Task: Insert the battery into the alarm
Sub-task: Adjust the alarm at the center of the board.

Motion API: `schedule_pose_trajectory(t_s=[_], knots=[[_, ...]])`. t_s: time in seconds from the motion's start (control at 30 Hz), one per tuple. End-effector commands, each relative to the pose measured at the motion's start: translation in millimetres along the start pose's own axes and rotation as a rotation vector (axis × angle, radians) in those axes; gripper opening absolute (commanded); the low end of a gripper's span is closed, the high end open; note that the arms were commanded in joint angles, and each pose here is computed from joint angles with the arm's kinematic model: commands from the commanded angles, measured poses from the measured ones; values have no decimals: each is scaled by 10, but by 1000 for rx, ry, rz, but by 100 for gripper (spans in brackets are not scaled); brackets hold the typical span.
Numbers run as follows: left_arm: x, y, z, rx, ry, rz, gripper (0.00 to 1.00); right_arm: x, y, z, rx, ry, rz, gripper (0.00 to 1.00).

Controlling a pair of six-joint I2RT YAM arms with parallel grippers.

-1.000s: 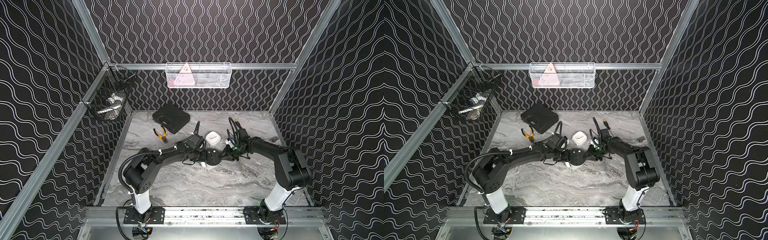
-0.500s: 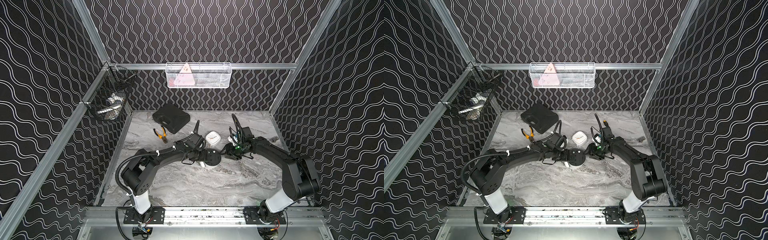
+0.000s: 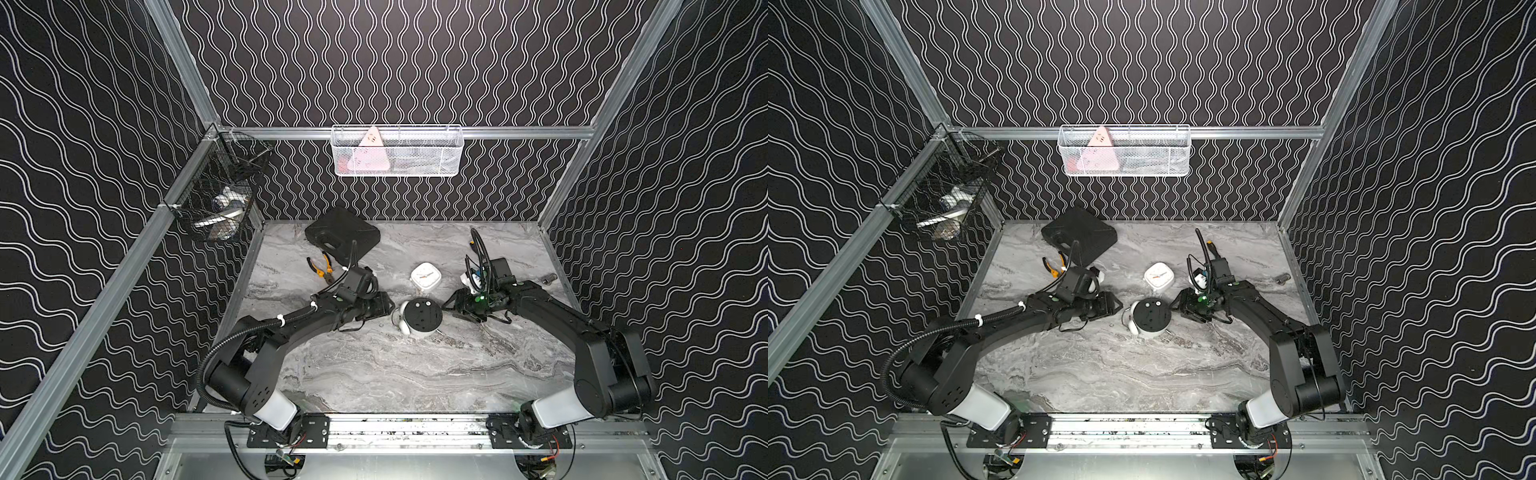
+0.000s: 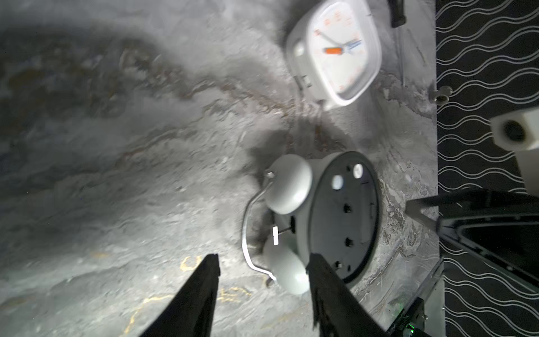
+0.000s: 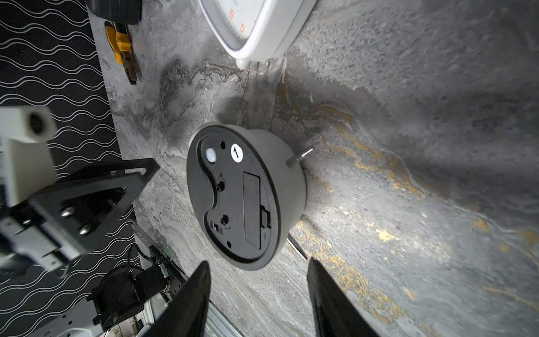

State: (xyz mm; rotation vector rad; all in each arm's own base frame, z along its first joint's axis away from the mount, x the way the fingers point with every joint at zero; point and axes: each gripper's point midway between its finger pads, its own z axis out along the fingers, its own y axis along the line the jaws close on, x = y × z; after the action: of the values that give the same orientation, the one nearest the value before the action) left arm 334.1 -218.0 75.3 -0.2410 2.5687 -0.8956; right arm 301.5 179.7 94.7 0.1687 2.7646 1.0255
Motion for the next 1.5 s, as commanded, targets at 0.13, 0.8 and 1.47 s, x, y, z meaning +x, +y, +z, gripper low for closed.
schedule_pose_trajectory(t_s=[0.13,0.8,1.47], knots=[[-59,-151,279,251,-3,-118,43,6,63,-14,-40,-16,-6,55],[-17,-183,361,293,33,-146,11,34,10,1,-23,-10,-5,55],[-152,-535,-201,10,9,29,0,-60,827,-279,-156,-167,-234,47]])
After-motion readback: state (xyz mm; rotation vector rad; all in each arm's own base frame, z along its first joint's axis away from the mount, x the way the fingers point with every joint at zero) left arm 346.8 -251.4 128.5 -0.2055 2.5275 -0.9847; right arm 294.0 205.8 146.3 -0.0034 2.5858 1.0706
